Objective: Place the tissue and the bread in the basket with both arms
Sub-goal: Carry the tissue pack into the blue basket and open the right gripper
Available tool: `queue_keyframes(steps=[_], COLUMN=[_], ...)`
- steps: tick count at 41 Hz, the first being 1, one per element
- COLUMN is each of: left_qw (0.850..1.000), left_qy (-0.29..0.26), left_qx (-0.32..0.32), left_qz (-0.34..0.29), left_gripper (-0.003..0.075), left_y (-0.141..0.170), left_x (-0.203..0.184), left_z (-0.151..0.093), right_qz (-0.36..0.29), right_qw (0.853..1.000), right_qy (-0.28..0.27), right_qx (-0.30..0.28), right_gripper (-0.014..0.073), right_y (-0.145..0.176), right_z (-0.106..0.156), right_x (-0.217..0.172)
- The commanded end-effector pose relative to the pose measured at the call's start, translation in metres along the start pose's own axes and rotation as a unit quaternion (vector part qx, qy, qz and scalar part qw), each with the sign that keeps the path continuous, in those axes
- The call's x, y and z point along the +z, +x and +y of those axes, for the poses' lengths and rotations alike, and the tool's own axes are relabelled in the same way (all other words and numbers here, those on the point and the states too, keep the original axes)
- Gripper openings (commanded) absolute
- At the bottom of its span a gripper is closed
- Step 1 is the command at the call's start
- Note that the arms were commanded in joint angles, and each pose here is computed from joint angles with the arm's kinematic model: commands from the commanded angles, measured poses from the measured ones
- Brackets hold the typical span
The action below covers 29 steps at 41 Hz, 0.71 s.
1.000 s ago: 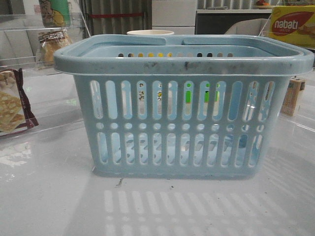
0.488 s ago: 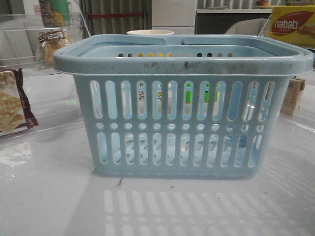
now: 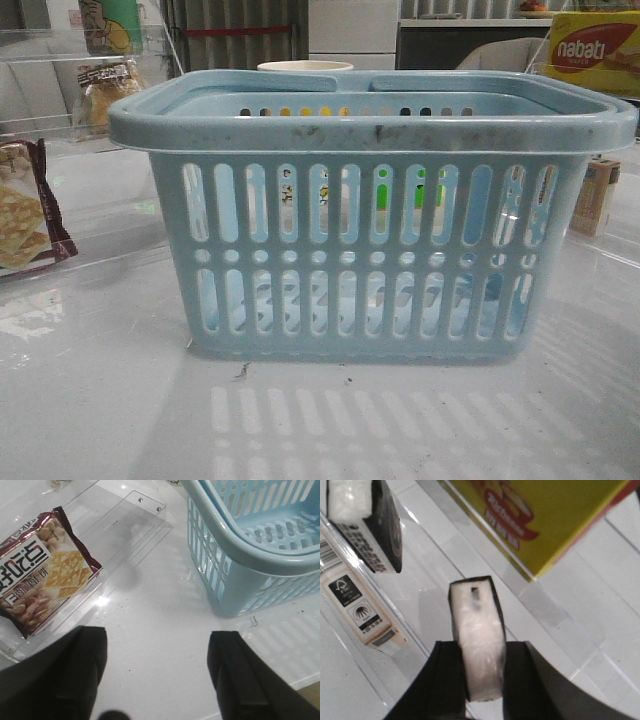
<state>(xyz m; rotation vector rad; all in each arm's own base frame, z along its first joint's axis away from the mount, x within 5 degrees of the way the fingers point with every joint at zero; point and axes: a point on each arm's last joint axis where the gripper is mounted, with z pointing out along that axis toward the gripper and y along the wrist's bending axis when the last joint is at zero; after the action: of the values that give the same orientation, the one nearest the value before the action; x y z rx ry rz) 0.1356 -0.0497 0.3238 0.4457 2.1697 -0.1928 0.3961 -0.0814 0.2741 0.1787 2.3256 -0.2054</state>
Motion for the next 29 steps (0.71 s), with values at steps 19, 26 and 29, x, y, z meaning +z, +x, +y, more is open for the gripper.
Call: queue_keyframes(steps=[19,26,29], left_qw=[0.999,0.999,0.999], left_qy=[0.000,0.000,0.000], left_qx=[0.000,0.000,0.000], left_qz=[-0.051,-0.051,-0.051], left_gripper=[0.0488,0.0488,0.0488], left_y=[-0.014,-0.014,-0.014], left_x=[-0.006,-0.006,-0.006], left_z=[-0.001,-0.001,-0.001], right_qz=[-0.144,-0.122,-0.113], right_qw=[0.980,0.965,0.960], right_qy=[-0.131,-0.213,-0.233], right_qx=[-0.050,-0.089,-0.104], right_gripper=[0.0175,0.0175,0.0175], right_y=[-0.035,-0.020,-0.015], right_z=[0.081,0.134,0.151], right_x=[-0.185,-0.200,-0.200])
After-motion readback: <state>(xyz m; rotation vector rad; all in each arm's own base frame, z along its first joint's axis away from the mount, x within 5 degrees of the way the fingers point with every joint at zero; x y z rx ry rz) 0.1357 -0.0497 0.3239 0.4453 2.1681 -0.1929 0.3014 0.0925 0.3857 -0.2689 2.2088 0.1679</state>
